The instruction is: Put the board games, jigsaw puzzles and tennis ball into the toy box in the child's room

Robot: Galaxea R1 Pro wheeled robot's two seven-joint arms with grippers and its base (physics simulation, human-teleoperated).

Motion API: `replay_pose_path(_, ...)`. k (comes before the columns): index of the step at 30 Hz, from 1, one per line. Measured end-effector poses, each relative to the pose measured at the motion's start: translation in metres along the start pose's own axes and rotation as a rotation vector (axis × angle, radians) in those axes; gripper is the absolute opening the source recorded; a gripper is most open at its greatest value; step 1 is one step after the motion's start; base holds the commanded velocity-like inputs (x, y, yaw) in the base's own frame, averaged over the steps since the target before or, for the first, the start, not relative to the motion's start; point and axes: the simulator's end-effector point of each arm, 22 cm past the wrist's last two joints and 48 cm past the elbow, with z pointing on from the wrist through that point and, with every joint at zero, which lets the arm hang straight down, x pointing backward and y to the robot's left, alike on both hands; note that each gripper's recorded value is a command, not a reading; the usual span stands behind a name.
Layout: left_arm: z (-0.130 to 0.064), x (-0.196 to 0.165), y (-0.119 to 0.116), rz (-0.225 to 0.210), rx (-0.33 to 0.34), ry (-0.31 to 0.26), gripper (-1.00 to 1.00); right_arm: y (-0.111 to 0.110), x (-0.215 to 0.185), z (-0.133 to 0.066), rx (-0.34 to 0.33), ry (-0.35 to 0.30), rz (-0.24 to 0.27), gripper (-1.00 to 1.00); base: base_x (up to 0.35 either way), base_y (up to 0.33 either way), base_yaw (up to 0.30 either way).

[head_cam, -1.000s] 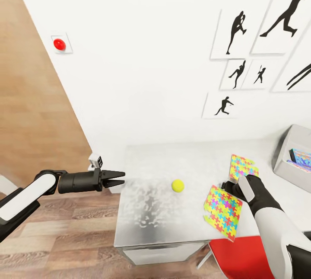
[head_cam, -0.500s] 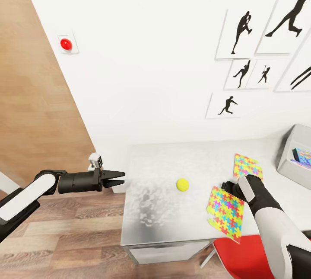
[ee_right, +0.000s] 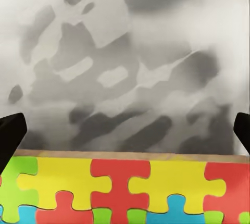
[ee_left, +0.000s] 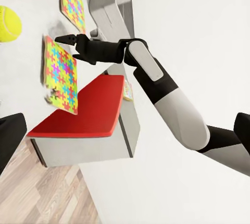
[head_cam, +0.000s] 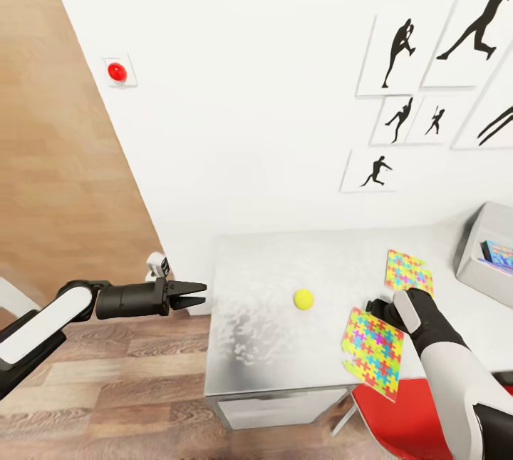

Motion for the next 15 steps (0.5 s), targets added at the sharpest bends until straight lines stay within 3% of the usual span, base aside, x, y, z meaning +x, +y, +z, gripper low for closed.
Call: replay_pose_path(15,-0.0002,0.0001,-0.0001,0.000,0.000,0.000,1.00,-0.0023,-0.0014,-0.0005,0.002,-0.001,0.001,1.00,-0.097,0.017,0.000)
